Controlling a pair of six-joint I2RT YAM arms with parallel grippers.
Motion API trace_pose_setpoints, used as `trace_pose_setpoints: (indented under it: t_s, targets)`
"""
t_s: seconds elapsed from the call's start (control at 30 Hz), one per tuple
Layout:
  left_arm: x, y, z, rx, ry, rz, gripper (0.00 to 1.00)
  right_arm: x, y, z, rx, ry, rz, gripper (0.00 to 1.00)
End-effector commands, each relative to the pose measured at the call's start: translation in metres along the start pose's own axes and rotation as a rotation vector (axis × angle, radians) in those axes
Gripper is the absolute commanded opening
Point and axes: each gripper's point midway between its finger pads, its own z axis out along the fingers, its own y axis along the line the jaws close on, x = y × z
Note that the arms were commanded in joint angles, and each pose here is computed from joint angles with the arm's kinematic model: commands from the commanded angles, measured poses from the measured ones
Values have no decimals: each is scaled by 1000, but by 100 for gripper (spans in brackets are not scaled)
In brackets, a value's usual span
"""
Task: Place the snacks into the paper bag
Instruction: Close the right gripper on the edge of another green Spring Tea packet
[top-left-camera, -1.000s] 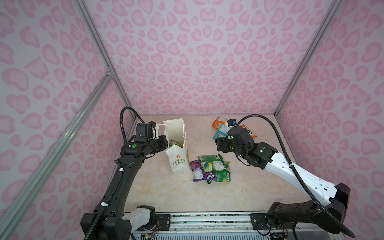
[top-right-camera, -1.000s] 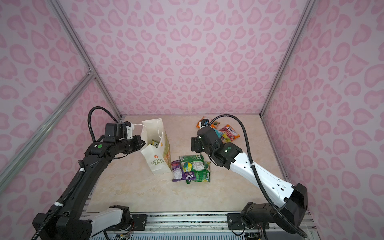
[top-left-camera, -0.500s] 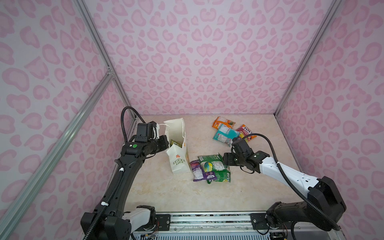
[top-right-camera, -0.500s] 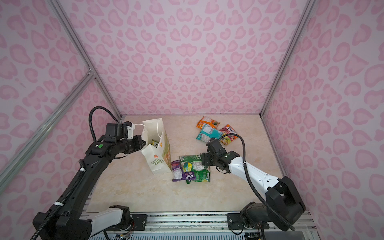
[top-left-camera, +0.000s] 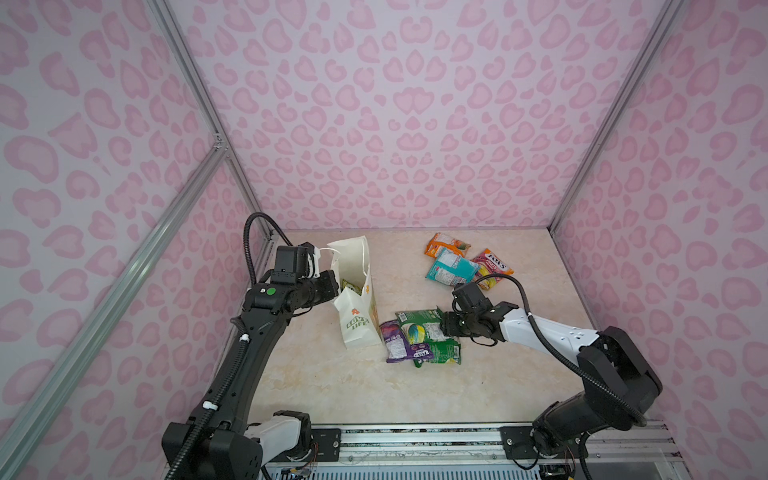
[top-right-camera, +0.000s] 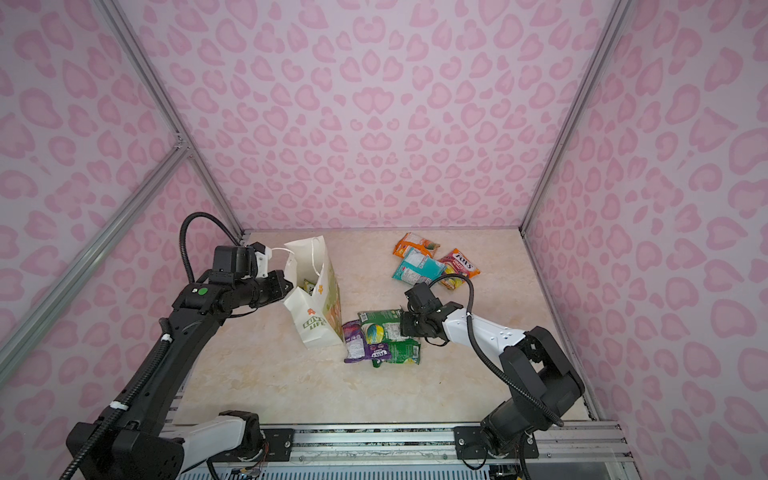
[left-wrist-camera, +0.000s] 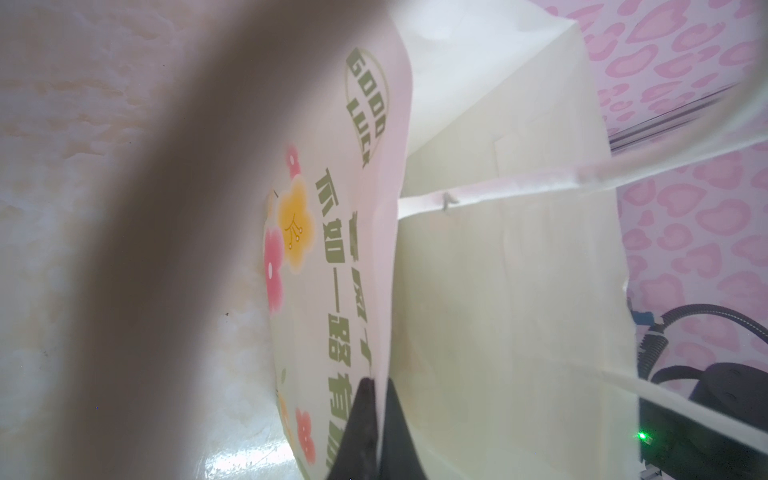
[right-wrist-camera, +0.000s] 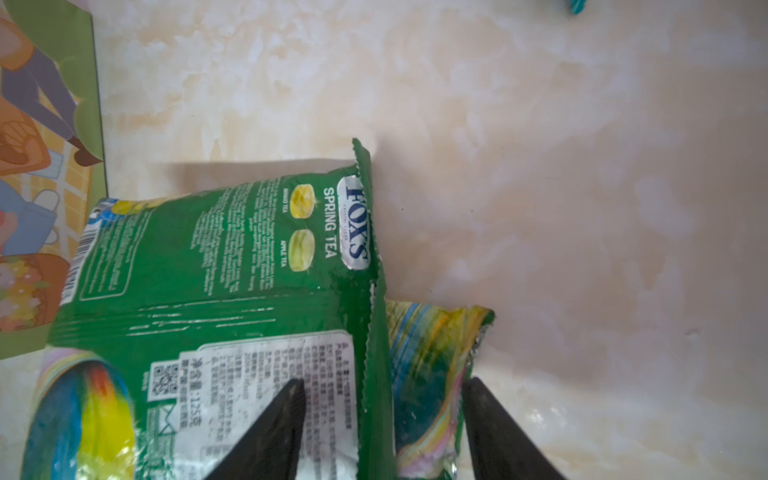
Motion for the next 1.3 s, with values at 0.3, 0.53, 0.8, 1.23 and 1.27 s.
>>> trace_pose_setpoints:
  t_s: [0.3,0.53,0.8,1.23,1.27]
  targets:
    - [5,4,4,-18,26,7,4,-1,-15,14,56,6,27,29]
    - [5,3,4,-15,26,7,4,0,-19,17,50,14,47,22]
    - [5,3,2,-15,20,9,4,2,-5,20,-39,27,69,17]
    - [5,2,2,-11,21,11,4,-15,8,-2,-188,-12,125,0]
    - [5,2,2,-11,21,12,4,-17,10,-5,-201,-18,128,0]
